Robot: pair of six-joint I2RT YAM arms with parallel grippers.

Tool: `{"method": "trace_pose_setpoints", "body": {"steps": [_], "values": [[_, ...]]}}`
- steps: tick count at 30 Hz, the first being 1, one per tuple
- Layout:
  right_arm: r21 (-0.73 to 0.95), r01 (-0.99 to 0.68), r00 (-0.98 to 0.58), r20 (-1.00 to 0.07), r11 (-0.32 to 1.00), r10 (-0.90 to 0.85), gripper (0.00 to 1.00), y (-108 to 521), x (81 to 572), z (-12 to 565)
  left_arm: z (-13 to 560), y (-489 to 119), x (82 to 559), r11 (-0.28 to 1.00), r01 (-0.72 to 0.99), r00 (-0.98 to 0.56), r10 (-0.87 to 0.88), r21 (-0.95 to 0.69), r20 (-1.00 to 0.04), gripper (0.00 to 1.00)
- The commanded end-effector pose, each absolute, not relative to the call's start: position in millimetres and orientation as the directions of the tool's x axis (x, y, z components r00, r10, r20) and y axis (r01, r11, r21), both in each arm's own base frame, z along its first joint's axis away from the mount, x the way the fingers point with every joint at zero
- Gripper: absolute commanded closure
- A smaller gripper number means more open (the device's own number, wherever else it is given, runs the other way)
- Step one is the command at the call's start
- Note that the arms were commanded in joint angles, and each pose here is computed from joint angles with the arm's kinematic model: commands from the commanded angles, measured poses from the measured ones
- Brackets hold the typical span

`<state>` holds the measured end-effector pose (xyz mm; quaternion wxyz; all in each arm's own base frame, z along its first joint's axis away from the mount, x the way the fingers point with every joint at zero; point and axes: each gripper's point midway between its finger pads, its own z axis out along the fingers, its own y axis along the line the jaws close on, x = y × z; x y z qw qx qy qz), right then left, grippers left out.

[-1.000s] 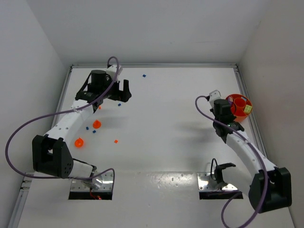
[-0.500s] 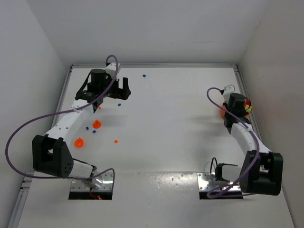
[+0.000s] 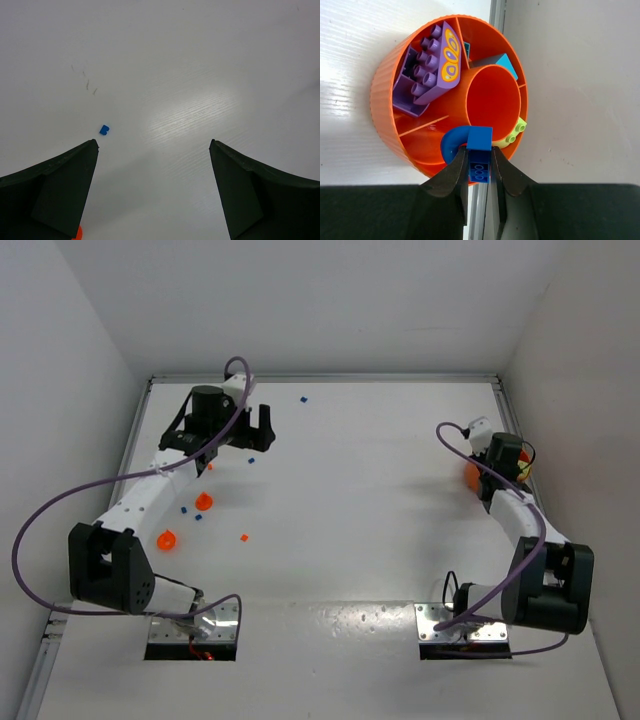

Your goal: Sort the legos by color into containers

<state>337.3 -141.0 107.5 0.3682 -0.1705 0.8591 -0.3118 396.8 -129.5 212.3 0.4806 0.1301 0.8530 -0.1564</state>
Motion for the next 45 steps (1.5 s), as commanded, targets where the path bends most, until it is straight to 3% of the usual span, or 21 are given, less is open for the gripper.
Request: {"method": "trace_pose_setpoints", "body": {"steps": [1,4,10,12,18,24,28,32,38,39,40,45], "values": [[-0.672,-0.041,-0.608,-0.57,0.739,-0.552,1.0,-143,360,131,231,-131,405,0.915,0.385,-0.458,0.075,-0.122,-0.886,0.0],[-0.667,-0.073,-0.64,-0.539,0.742,-0.548,0.96,-145,354,123,226,-131,405,0.915,0.383,-0.473,0.079,-0.125,-0.877,0.0],[-0.654,-0.122,-0.636,-0.526,0.747,-0.564,0.72,-141,348,124,231,-133,408,0.91,0.397,-0.462,0.085,-0.12,-0.883,0.0],[-0.651,-0.127,-0.641,-0.521,0.748,-0.563,0.68,-140,342,123,227,-133,409,0.91,0.396,-0.47,0.087,-0.122,-0.878,0.0],[-0.63,-0.115,-0.642,-0.542,0.768,-0.542,0.67,-137,340,137,227,-134,414,0.91,0.395,-0.471,0.087,-0.122,-0.878,0.0],[-0.478,-0.066,-0.603,-0.68,0.876,-0.417,0.67,-112,348,185,226,-138,439,0.927,0.352,-0.478,0.059,-0.129,-0.876,0.0],[-0.281,-0.081,-0.635,-0.725,0.956,-0.267,0.67,-82,344,187,203,-163,477,0.939,0.325,-0.513,0.077,-0.11,-0.855,0.08],[-0.186,-0.059,-0.664,-0.726,0.981,-0.178,0.67,-73,346,184,165,-192,540,0.952,0.291,-0.546,0.086,-0.093,-0.833,0.23],[-0.148,-0.044,-0.702,-0.699,0.988,-0.136,0.67,-71,344,175,118,-229,598,0.936,0.335,-0.509,0.279,0.111,-0.814,0.27],[-0.148,-0.044,-0.702,-0.699,0.988,-0.136,0.67,-71,344,175,138,-232,616,0.935,0.329,-0.458,0.283,0.135,-0.843,0.27],[-0.145,-0.045,-0.71,-0.691,0.988,-0.134,0.67,-71,345,173,96,-230,620,0.928,0.335,-0.513,0.327,0.166,-0.794,0.27],[-0.145,-0.032,-0.712,-0.691,0.989,-0.125,0.67,-73,347,177,84,-227,639,0.904,0.319,-0.471,0.411,0.284,-0.781,0.26]]}}
